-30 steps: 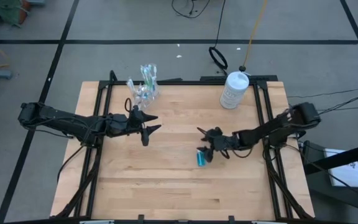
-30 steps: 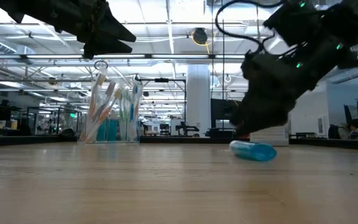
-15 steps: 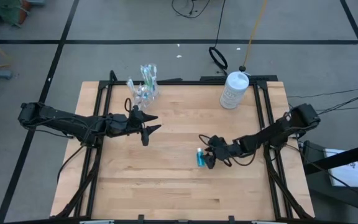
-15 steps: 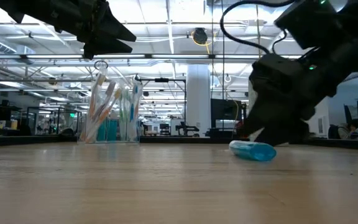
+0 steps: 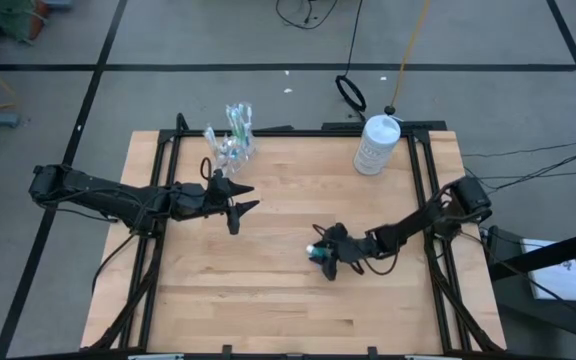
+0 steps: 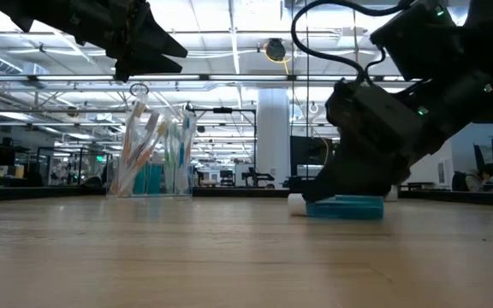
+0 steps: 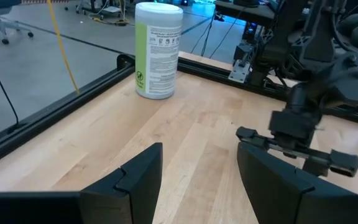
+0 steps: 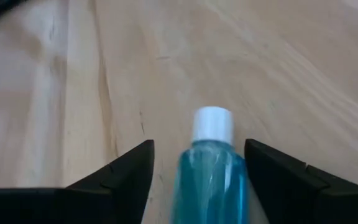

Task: Pick & Place toothbrushing station
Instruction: Put the mouthwash into the transparent organizer

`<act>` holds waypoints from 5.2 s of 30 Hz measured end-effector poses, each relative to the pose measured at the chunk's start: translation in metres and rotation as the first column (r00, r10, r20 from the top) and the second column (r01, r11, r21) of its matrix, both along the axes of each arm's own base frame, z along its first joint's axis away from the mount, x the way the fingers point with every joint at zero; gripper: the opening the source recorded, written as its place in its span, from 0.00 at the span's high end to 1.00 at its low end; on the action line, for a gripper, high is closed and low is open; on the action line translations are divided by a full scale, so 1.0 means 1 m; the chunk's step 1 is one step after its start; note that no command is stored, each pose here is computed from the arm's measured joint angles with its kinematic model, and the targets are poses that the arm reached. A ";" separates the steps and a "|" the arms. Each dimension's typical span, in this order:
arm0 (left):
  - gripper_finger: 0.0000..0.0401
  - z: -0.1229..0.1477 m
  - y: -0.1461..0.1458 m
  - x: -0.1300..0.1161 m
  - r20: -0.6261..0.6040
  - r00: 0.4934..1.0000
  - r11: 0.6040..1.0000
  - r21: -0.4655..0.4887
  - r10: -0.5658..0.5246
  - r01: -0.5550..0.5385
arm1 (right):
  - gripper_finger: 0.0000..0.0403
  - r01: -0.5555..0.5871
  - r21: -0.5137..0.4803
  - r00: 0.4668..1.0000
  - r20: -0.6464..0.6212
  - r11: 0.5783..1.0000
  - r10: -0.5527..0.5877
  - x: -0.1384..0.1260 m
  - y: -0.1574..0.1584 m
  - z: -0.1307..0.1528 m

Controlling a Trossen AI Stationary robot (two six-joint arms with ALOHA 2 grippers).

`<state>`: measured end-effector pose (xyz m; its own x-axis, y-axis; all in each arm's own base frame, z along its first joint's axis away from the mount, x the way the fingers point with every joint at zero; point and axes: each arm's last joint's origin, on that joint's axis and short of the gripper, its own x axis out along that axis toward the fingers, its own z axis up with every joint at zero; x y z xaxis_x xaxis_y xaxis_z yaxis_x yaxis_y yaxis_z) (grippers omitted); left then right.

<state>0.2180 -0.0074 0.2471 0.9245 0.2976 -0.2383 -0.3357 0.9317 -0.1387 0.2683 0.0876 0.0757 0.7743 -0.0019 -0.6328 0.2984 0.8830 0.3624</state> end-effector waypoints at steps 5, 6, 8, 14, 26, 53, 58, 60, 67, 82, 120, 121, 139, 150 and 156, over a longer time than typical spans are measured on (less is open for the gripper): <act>0.47 0.000 0.000 0.000 -0.001 1.000 1.000 0.002 -0.001 0.001 | 0.52 -0.081 -0.124 0.997 -0.020 0.989 0.079 -0.003 0.005 -0.002; 0.47 0.000 0.000 0.000 0.000 1.000 1.000 0.002 -0.001 0.001 | 0.55 -0.086 -0.131 0.996 -0.021 0.988 0.084 -0.003 0.005 -0.002; 0.47 0.000 0.000 0.000 0.000 1.000 1.000 0.002 0.000 0.000 | 0.61 -0.096 -0.130 0.995 -0.014 0.987 0.095 -0.003 0.006 -0.001; 0.47 0.000 0.000 0.000 -0.001 1.000 1.000 0.003 -0.001 0.001 | 0.64 -0.120 -0.137 0.993 -0.003 0.983 0.120 -0.003 0.006 0.002; 0.47 -0.003 -0.010 0.013 0.082 0.988 0.979 -0.149 -0.130 0.142 | 0.63 -0.113 -0.737 0.968 0.070 0.667 0.242 0.011 -0.012 0.069; 0.47 -0.067 0.005 0.088 0.178 0.980 0.929 -0.341 -0.087 0.144 | 0.63 -0.054 -0.867 0.958 0.094 0.495 0.270 0.036 -0.046 0.098; 0.47 -0.061 0.001 0.111 0.166 0.981 0.922 -0.355 -0.100 0.154 | 0.63 -0.068 -0.864 0.962 0.075 0.499 0.262 0.036 -0.049 0.096; 0.47 -0.060 0.001 0.117 0.147 0.984 0.910 -0.388 -0.098 0.148 | 0.64 -0.068 -0.859 0.963 0.076 0.508 0.257 0.036 -0.049 0.096; 0.47 -0.065 0.000 0.124 0.060 0.994 0.895 -0.431 -0.095 0.112 | 0.63 -0.059 -0.857 0.964 0.084 0.511 0.253 0.036 -0.049 0.097; 0.50 -0.067 0.001 0.124 0.037 0.994 0.908 -0.404 -0.105 0.111 | 0.63 -0.060 -0.857 0.965 0.082 0.512 0.251 0.036 -0.049 0.096; 0.77 0.059 0.099 0.053 -0.645 0.701 0.890 -0.069 0.304 -0.450 | 0.40 -0.011 -0.844 0.981 0.094 0.535 0.168 0.035 -0.051 0.095; 0.77 0.060 0.104 0.051 -0.646 0.696 0.882 -0.070 0.315 -0.465 | 0.40 -0.016 -0.843 0.979 0.095 0.538 0.178 0.035 -0.051 0.095; 0.77 0.028 0.170 0.031 -0.783 0.535 0.818 -0.058 0.317 -0.572 | 0.40 -0.012 -0.817 0.983 0.097 0.576 0.158 0.035 -0.055 0.093; 0.77 0.024 0.169 0.021 -0.837 0.387 0.782 0.074 0.386 -0.619 | 0.40 -0.012 -0.817 0.983 0.097 0.576 0.158 0.035 -0.055 0.093; 0.77 0.025 0.169 0.025 -0.832 0.462 0.825 -0.008 0.308 -0.565 | 0.40 -0.012 -0.817 0.983 0.097 0.576 0.158 0.035 -0.055 0.093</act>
